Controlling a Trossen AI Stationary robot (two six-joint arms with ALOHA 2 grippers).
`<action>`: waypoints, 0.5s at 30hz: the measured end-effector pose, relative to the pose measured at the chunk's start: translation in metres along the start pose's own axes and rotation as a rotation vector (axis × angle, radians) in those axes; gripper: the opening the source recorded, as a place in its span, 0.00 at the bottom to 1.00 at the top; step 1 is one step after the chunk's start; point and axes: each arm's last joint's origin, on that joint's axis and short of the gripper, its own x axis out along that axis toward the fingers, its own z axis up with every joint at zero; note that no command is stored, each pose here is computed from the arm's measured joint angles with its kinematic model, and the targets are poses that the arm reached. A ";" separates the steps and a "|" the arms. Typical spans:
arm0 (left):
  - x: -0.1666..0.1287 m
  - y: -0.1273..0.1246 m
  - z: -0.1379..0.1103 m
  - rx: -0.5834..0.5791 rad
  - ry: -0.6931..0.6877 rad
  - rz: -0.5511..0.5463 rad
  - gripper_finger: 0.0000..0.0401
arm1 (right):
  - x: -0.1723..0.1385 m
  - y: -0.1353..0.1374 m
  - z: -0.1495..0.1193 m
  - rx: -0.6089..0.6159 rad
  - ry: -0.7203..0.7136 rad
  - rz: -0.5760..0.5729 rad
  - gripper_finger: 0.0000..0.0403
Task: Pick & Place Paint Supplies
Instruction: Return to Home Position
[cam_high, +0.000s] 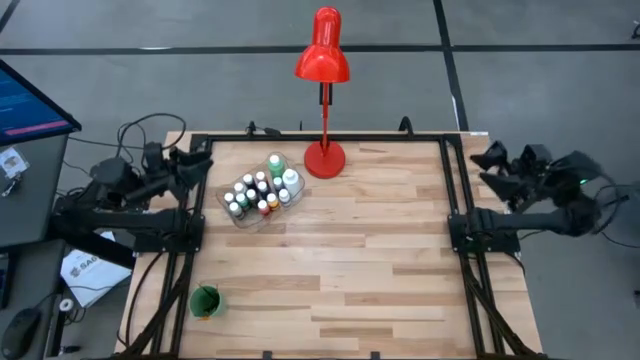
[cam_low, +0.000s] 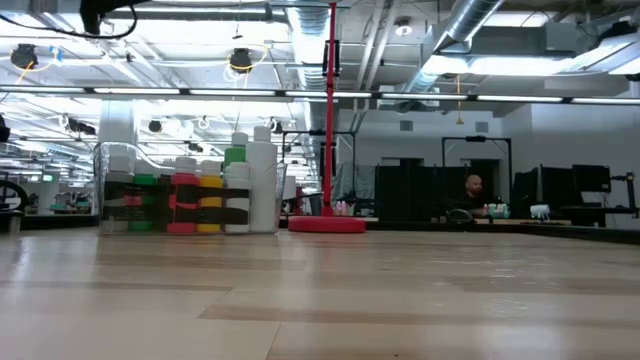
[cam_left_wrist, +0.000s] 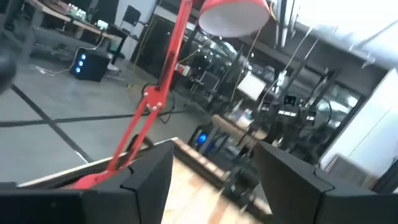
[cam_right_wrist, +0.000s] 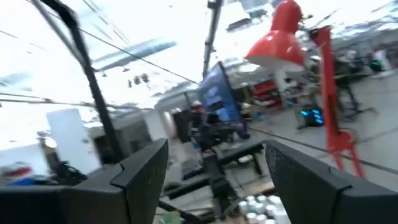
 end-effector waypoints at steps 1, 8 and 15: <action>-0.002 0.001 -0.001 0.023 0.007 0.001 0.55 | -0.001 -0.003 -0.009 0.011 -0.013 0.019 0.66; 0.002 0.007 -0.019 0.081 0.008 -0.059 0.53 | 0.020 -0.021 -0.078 0.085 -0.007 0.080 0.66; 0.010 0.026 -0.071 0.059 0.061 -0.148 0.53 | 0.030 -0.031 -0.125 0.078 -0.053 0.235 0.66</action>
